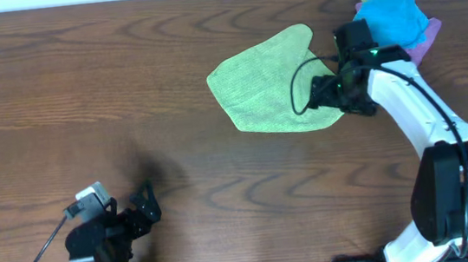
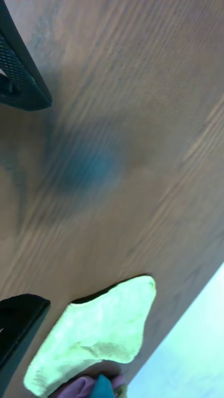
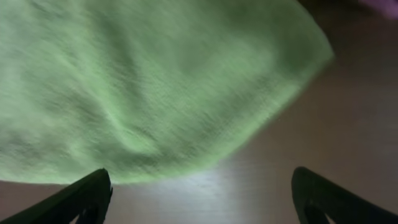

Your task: Fold the cloth

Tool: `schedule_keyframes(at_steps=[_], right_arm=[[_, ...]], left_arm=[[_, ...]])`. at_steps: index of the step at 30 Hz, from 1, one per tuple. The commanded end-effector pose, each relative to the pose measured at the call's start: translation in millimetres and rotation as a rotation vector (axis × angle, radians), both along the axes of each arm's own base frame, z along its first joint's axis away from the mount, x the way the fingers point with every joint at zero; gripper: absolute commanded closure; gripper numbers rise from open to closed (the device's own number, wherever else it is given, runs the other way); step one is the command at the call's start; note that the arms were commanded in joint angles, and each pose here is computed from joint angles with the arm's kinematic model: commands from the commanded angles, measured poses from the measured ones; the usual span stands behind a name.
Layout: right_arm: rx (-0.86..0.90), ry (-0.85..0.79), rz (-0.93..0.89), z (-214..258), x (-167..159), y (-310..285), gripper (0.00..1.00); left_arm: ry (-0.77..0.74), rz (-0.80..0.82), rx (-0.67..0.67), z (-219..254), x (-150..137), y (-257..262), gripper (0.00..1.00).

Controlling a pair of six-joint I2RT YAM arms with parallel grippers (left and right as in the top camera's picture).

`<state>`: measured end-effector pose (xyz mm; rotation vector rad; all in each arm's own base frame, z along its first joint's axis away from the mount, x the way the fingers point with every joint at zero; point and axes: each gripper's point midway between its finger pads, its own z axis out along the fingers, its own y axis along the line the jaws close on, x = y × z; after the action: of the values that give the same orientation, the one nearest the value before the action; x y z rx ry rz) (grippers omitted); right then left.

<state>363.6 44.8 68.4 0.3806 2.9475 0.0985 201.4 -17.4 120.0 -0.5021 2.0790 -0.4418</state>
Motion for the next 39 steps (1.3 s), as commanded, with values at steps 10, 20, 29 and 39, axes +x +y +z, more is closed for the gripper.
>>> schedule_keyframes(at_steps=[10, 20, 29, 39], right_arm=[[0.040, 0.060, -0.111, -26, -22, -23, 0.04], [0.128, -0.048, -0.186, -44, -3, -17, 0.11], [0.153, -0.090, -0.226, -48, 11, -15, 0.22], [0.165, -0.052, -0.235, -68, 10, -11, 0.32]], left_arm=[[0.192, -0.084, -0.062, 41, 37, -15, 0.04], [0.343, -0.223, -0.201, 30, 59, -45, 0.04], [0.405, -0.237, -0.233, 17, 60, -49, 0.04], [0.436, -0.165, -0.310, 17, 59, -49, 0.05]])
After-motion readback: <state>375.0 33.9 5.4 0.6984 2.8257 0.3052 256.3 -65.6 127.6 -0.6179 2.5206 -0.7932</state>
